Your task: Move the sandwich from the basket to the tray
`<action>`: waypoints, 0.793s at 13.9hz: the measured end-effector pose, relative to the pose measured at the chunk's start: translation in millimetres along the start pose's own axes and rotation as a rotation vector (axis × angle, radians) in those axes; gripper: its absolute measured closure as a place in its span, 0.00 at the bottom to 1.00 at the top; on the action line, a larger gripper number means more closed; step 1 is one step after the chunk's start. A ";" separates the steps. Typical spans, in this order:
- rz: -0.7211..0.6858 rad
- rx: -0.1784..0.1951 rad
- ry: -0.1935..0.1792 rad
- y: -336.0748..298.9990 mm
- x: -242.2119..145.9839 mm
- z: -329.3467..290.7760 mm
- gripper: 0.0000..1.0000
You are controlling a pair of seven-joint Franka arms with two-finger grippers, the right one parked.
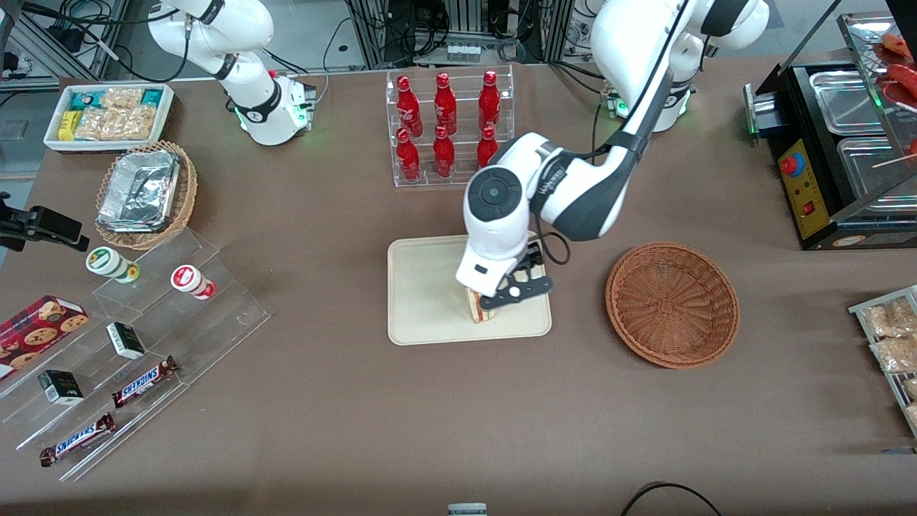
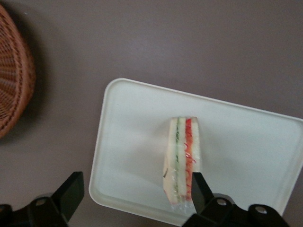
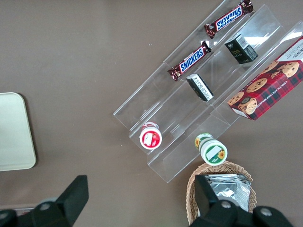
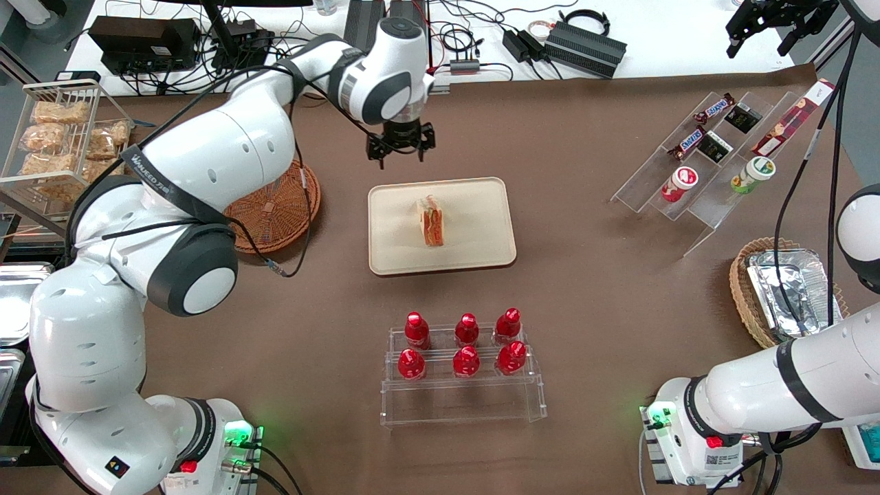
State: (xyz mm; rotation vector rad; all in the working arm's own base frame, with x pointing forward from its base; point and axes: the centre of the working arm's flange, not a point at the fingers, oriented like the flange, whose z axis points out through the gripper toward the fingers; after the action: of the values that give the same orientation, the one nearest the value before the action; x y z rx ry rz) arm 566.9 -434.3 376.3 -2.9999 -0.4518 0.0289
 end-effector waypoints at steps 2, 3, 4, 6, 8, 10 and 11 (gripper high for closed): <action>-0.009 0.023 0.007 -27.7 26.8 -1.5 0.00; 0.003 0.028 0.003 -44.0 39.8 -2.0 0.00; 0.013 0.031 -0.005 -61.4 51.9 -2.9 0.00; 0.025 0.033 -0.021 -96.6 73.8 -5.5 0.00; 0.050 0.031 -0.035 -131.9 88.5 -11.5 0.00; 0.080 0.013 -0.047 -171.8 96.3 -27.6 0.00; 0.098 -0.002 -0.055 -190.5 96.1 -37.3 0.00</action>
State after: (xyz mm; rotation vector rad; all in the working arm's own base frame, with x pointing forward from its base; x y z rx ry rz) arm 604.3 -228.9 433.9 -3.0275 -0.3096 0.1199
